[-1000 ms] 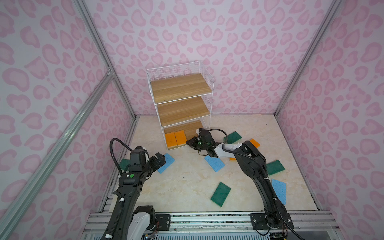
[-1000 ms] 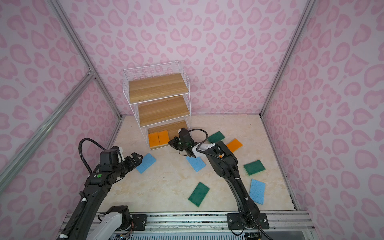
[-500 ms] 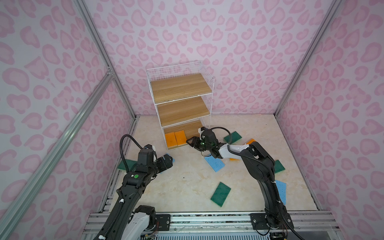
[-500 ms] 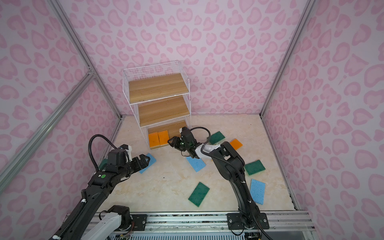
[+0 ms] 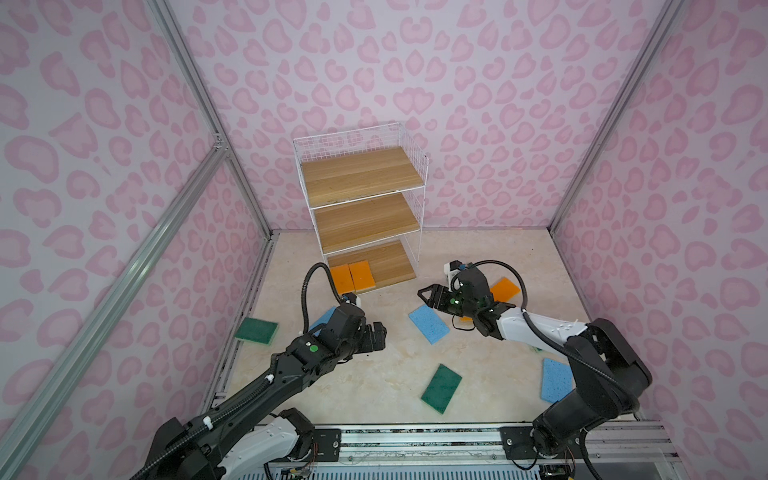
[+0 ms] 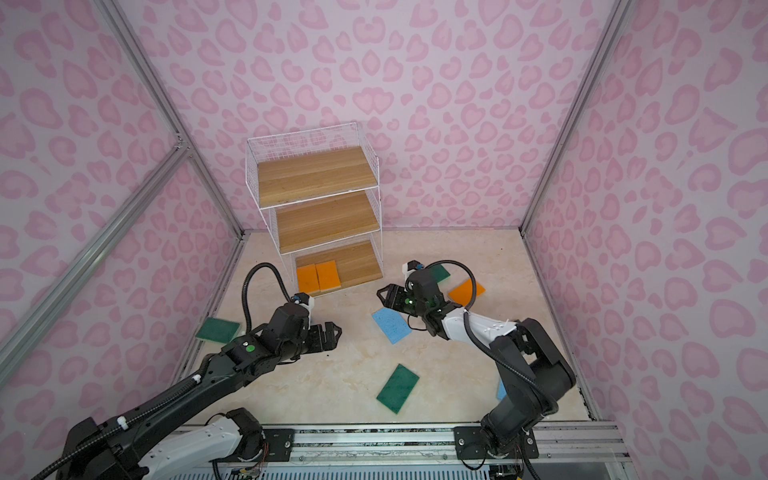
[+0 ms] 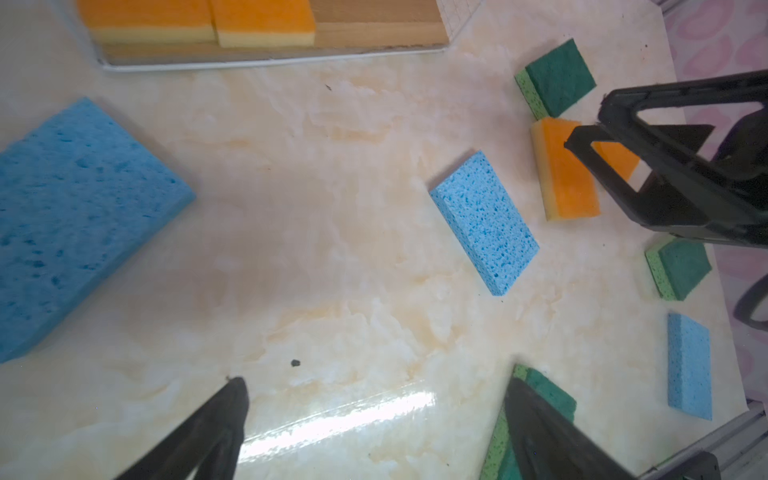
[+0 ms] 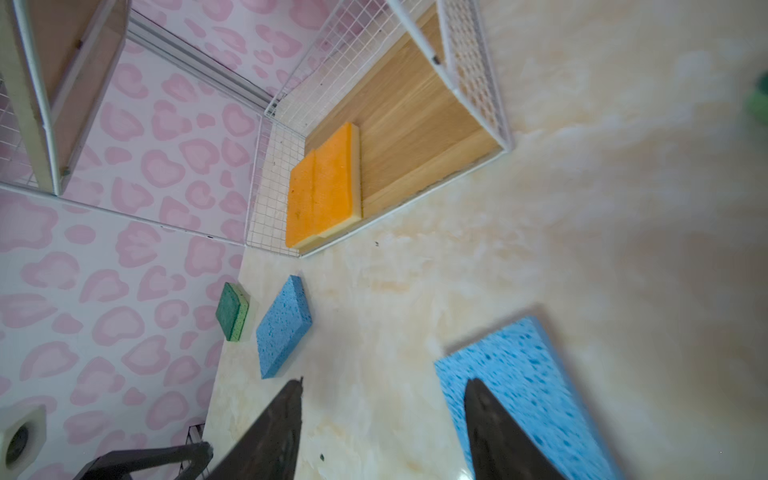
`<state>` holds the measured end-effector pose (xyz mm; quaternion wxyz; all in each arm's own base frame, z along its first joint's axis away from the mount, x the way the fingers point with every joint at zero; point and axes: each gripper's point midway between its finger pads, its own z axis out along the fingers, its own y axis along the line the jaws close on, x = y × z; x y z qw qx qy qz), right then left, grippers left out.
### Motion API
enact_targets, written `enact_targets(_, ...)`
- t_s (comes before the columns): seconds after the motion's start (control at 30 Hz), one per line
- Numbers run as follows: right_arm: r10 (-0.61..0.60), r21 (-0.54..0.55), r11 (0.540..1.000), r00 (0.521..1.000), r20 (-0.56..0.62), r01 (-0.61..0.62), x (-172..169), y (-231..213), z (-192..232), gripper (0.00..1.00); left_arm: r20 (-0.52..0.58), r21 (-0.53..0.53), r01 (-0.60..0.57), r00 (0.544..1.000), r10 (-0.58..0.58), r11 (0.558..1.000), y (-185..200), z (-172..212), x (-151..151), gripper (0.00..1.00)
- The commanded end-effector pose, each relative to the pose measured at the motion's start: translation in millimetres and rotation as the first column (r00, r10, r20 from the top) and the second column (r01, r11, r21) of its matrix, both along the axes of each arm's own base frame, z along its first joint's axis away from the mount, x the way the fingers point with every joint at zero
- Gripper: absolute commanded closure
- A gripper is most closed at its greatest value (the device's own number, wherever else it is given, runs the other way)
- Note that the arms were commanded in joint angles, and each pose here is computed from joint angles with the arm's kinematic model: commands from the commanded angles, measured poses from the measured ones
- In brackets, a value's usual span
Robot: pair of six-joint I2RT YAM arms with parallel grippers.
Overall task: Place and organize the cleaning sponges onto the shelf
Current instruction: 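Withdraw right gripper from the shelf toward an orange sponge on the table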
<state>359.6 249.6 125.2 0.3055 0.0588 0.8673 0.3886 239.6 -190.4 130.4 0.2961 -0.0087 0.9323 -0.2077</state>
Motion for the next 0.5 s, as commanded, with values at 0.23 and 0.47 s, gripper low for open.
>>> enact_targets(0.23,-0.268,-0.05,0.963,0.947,-0.174,0.264,-30.1,-138.8,-47.6,0.35,0.017,-0.078,0.031,0.999,-0.03,0.996,-73.6,-2.4,30.7,0.01)
enact_targets(0.47,-0.3,-0.058,0.954,0.919,-0.256,0.295,-35.9,-159.6,-71.9,0.35,0.036,-0.06,0.019,0.999,-0.017,0.998,-76.4,-8.8,40.1,0.0)
